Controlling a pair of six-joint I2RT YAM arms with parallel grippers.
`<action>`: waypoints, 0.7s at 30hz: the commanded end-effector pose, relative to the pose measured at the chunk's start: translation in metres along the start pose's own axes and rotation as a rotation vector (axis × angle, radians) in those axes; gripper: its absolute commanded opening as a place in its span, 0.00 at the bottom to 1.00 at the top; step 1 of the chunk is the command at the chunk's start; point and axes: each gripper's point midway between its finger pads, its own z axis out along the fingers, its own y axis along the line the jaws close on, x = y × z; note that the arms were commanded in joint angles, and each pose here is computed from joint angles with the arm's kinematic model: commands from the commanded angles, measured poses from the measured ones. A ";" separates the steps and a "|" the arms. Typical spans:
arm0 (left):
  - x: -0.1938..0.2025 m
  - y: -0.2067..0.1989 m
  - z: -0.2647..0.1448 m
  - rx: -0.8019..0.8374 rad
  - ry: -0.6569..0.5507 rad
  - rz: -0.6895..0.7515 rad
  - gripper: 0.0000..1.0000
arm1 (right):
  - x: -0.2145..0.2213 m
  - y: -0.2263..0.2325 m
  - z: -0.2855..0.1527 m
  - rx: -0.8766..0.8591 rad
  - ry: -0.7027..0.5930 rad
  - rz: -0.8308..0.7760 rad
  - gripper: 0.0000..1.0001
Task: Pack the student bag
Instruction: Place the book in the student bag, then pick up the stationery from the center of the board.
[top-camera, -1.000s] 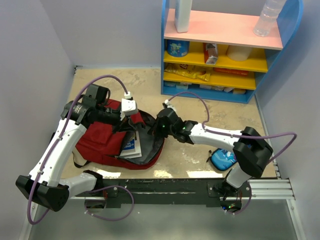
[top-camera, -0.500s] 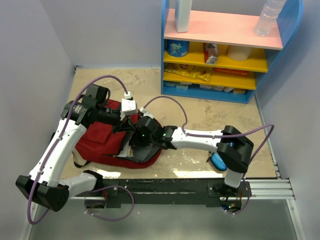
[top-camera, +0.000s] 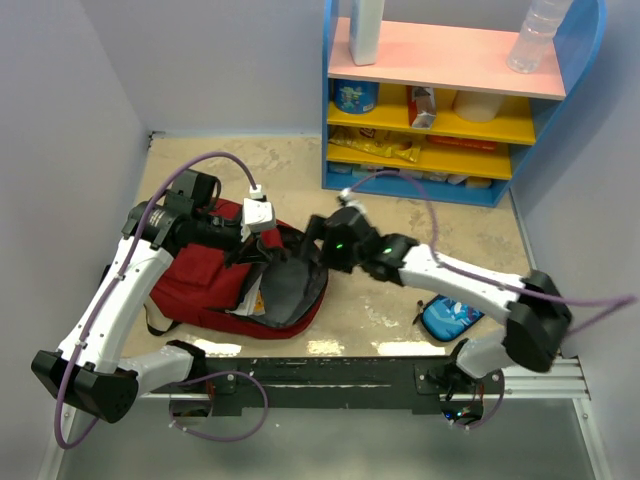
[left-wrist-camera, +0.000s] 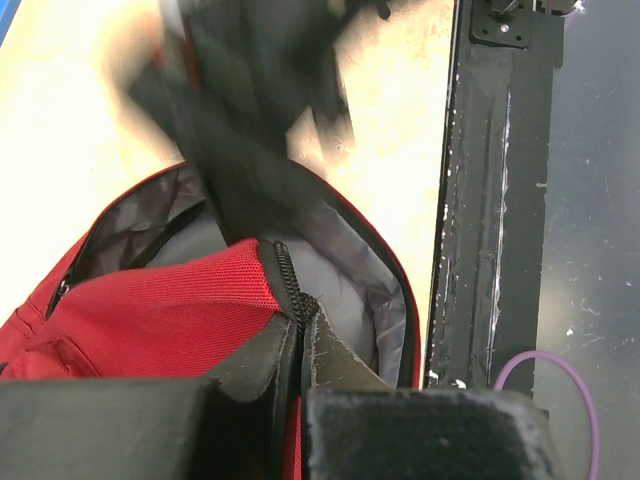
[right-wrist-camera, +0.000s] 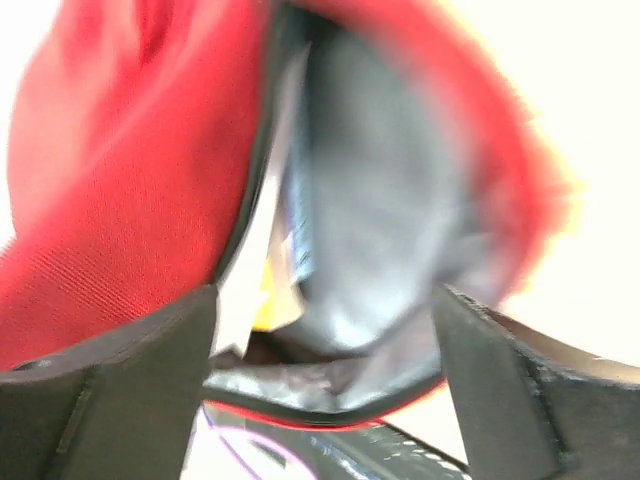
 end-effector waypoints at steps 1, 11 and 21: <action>-0.027 -0.004 -0.007 0.002 -0.082 0.102 0.00 | -0.068 -0.090 -0.062 0.258 -0.179 0.130 0.96; -0.022 -0.005 -0.003 0.015 -0.081 0.108 0.00 | -0.086 -0.279 -0.179 0.812 -0.338 0.469 0.99; -0.019 -0.004 -0.003 0.014 -0.069 0.132 0.00 | -0.075 -0.363 -0.224 1.099 -0.331 0.652 0.99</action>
